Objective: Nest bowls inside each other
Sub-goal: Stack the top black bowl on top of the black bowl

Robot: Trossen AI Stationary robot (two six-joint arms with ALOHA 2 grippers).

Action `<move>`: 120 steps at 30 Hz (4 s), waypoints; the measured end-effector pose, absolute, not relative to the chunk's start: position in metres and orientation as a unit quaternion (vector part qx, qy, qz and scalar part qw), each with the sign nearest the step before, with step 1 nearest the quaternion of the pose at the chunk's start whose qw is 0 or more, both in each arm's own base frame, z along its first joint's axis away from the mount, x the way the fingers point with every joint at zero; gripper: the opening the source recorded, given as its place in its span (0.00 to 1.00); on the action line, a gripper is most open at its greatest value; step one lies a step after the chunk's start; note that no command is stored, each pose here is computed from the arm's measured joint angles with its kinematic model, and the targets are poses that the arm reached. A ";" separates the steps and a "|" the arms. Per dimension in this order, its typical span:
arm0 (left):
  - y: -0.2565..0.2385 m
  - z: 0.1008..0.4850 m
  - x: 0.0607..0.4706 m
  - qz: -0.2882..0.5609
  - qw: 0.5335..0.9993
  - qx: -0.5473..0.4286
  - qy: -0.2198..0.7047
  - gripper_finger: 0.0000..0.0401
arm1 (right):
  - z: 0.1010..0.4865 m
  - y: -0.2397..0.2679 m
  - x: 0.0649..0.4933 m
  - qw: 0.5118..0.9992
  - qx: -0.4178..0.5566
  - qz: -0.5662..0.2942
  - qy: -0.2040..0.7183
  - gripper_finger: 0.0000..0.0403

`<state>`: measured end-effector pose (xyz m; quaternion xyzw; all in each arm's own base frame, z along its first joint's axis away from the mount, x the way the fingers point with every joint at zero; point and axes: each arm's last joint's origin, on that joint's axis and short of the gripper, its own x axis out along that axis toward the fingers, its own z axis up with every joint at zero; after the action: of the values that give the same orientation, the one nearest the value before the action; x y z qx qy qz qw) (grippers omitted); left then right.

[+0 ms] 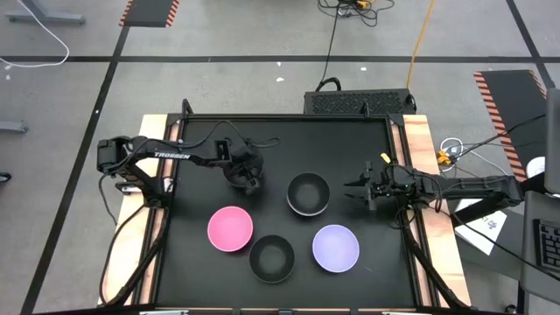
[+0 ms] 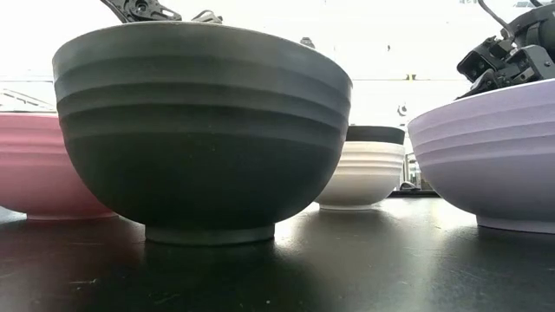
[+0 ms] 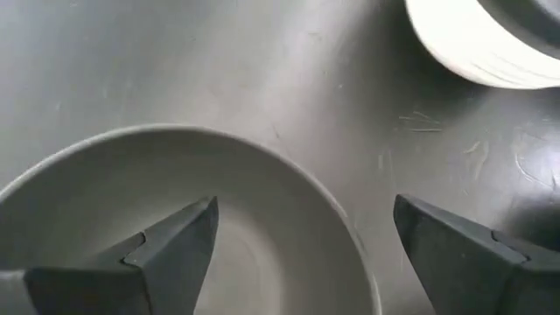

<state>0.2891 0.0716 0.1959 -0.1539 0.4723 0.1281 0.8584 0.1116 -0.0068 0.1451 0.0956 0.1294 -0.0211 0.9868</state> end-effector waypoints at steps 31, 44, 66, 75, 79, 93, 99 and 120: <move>0.062 0.193 0.287 0.109 0.848 -0.149 0.497 0.61 | 0.145 -0.007 0.112 0.987 0.096 -0.021 0.130 0.39; 0.061 0.193 0.286 0.090 0.848 -0.143 0.502 0.20 | 0.145 -0.007 0.112 0.986 0.097 -0.021 0.130 0.39; 0.059 0.194 0.287 0.069 0.856 -0.089 0.505 0.01 | 0.145 -0.007 0.112 0.986 0.098 -0.021 0.130 0.39; 0.053 0.197 0.294 0.050 0.873 -0.071 0.479 0.01 | 0.145 -0.007 0.112 0.986 0.098 -0.021 0.130 0.39; 0.047 0.209 0.302 0.033 0.883 -0.060 0.464 0.01 | 0.145 -0.007 0.112 0.986 0.097 -0.021 0.130 0.39; 0.012 0.269 0.332 -0.008 0.929 0.046 0.368 0.01 | 0.145 -0.007 0.112 0.986 0.097 -0.021 0.130 0.39; 0.008 0.285 0.336 -0.012 0.937 0.052 0.345 0.01 | 0.145 -0.007 0.112 0.987 0.097 -0.021 0.130 0.39; -0.017 0.305 0.382 -0.069 0.909 0.048 0.408 0.01 | 0.145 -0.007 0.112 0.987 0.096 -0.021 0.131 0.39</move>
<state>0.3825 -0.0174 0.3050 0.0482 0.4085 -0.0690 0.9089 0.1117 -0.0068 0.1448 0.0964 0.1305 -0.0209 0.9865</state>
